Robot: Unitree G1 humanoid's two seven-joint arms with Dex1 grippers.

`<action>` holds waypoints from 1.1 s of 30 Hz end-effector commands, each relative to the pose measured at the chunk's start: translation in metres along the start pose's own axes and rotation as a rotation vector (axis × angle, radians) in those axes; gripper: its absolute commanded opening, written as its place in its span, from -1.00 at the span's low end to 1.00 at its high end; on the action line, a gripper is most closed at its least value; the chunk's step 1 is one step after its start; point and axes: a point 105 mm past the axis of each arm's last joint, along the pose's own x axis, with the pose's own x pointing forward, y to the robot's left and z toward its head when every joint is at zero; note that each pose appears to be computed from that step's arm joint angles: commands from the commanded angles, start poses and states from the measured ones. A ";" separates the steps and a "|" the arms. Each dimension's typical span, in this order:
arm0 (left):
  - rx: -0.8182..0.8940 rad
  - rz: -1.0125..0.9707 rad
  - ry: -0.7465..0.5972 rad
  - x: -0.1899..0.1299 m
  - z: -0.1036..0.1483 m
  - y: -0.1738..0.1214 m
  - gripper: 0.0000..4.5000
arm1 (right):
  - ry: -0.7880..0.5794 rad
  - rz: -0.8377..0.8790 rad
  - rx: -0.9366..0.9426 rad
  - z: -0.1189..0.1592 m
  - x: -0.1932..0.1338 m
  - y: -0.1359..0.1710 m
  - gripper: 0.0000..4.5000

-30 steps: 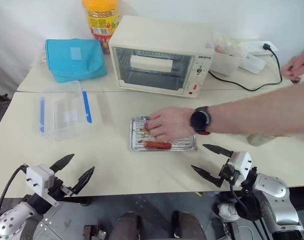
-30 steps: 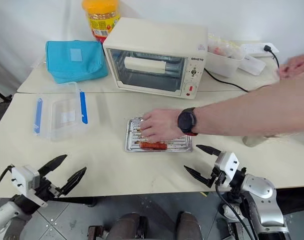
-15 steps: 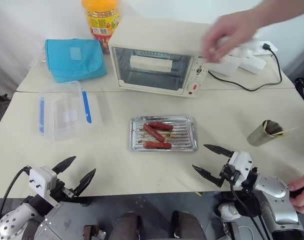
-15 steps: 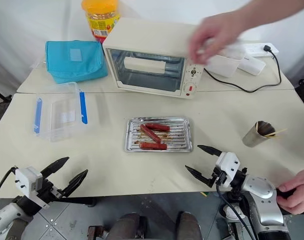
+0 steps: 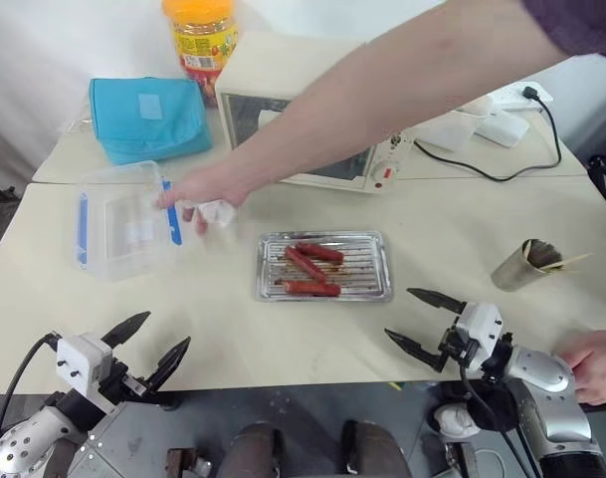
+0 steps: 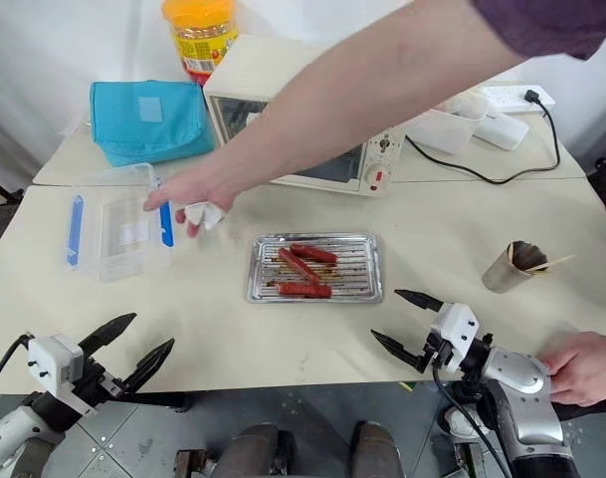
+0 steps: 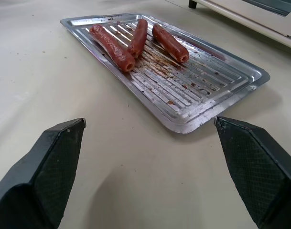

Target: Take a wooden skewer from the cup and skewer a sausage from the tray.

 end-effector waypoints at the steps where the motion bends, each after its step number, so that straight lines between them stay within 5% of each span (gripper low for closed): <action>1: 0.008 0.007 -0.017 -0.003 0.002 0.000 1.00 | -0.018 -0.005 -0.023 0.004 -0.001 -0.002 1.00; 27: 0.016 -0.032 -0.025 0.002 -0.003 -0.003 1.00 | -0.025 0.012 -0.024 0.015 0.004 0.004 1.00; 30: -0.062 -0.176 -0.059 0.000 0.007 -0.025 1.00 | -0.032 0.012 -0.040 0.019 0.005 0.003 1.00; 33: 0.041 -0.277 0.004 -0.002 0.005 -0.041 1.00 | -0.044 0.062 -0.031 0.024 0.005 0.012 1.00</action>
